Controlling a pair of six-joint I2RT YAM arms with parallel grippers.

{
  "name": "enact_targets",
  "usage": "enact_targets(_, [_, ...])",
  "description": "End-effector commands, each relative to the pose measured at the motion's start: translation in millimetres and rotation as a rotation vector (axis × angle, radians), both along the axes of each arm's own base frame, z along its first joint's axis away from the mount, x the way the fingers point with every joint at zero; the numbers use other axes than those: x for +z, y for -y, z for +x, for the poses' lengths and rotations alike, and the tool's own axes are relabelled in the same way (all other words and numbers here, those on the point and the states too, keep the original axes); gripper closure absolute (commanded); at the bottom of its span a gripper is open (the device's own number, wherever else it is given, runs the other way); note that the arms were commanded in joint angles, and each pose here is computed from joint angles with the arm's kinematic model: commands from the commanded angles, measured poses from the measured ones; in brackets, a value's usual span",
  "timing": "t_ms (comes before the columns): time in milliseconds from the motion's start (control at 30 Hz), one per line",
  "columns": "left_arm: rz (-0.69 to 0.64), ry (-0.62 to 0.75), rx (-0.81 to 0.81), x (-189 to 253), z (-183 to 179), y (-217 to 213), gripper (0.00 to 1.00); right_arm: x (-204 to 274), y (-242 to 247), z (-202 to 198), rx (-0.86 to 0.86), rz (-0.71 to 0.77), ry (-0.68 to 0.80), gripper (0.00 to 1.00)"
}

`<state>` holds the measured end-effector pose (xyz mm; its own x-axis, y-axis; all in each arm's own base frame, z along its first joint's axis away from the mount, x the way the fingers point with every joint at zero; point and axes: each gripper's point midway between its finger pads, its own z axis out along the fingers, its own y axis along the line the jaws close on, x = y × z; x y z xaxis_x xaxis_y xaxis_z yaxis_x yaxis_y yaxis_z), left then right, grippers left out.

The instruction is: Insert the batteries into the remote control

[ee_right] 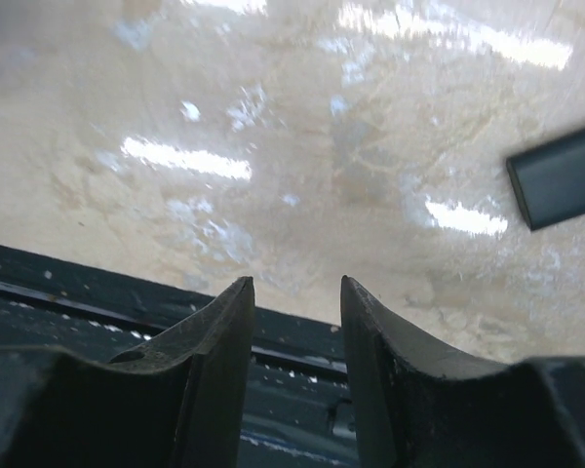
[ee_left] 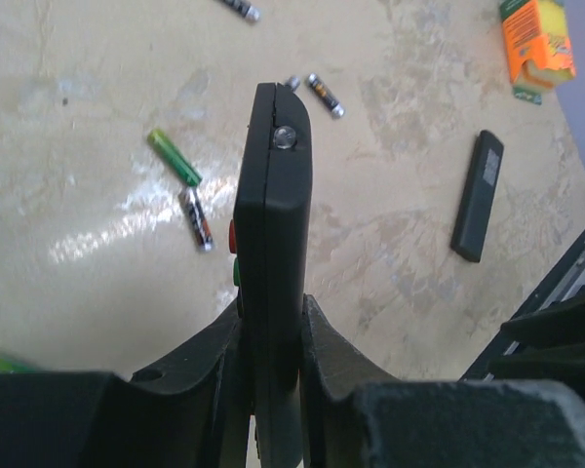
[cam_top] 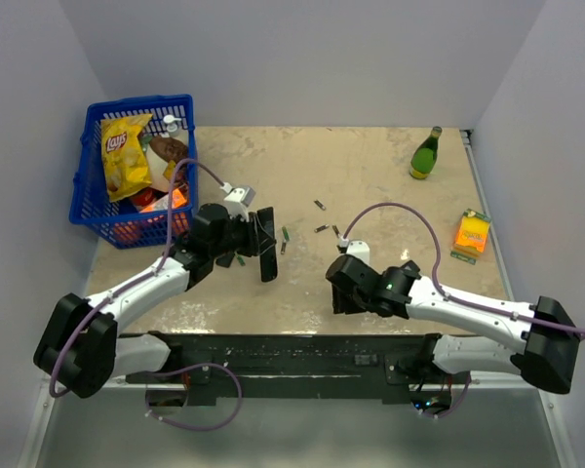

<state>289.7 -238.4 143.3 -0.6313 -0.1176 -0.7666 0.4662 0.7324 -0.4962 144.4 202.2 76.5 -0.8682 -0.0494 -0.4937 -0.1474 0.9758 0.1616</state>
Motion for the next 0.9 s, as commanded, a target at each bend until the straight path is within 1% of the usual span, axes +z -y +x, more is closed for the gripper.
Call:
enact_targets(0, [-0.040,-0.084,0.067,-16,-11,-6,1.00,39,-15,30,-0.038,0.106,0.180,0.56])
enact_targets(133, [-0.027,-0.157,0.089,-41,-18,-9,1.00,52,-16,39,-0.054,0.148,0.248,0.56])
enact_targets(333, [-0.059,-0.243,0.060,-66,-26,0,0.90,77,-10,47,-0.084,0.233,0.353,0.55])
enact_targets(367, [-0.064,-0.252,0.061,-70,-28,-1,0.84,80,-9,47,-0.082,0.235,0.360,0.54])
enact_targets(400, [-0.065,-0.260,0.060,-73,-30,-1,0.80,82,-8,49,-0.082,0.228,0.374,0.54])
enact_targets(433, [-0.059,-0.268,0.063,-77,-31,-2,0.73,86,-7,49,-0.083,0.233,0.384,0.54])
enact_targets(500, [-0.049,-0.277,0.069,-81,-33,-4,0.65,90,-5,52,-0.082,0.222,0.404,0.54])
enact_targets(533, [-0.040,-0.279,0.068,-82,-34,-5,0.56,92,-4,53,-0.083,0.223,0.413,0.53])
enact_targets(600, [-0.009,-0.289,0.080,-86,-36,-9,0.47,97,-2,56,-0.090,0.212,0.435,0.53])
enact_targets(633, [0.007,-0.284,0.084,-87,-36,-11,0.36,99,-1,57,-0.089,0.208,0.441,0.53])
enact_targets(700, [0.041,-0.281,0.110,-88,-35,-19,0.28,104,1,59,-0.091,0.204,0.461,0.53])
enact_targets(733, [0.055,-0.270,0.116,-87,-34,-21,0.22,107,2,60,-0.097,0.203,0.471,0.53])
enact_targets(867, [0.103,-0.243,0.148,-75,-31,-31,0.16,116,5,64,-0.102,0.197,0.503,0.52])
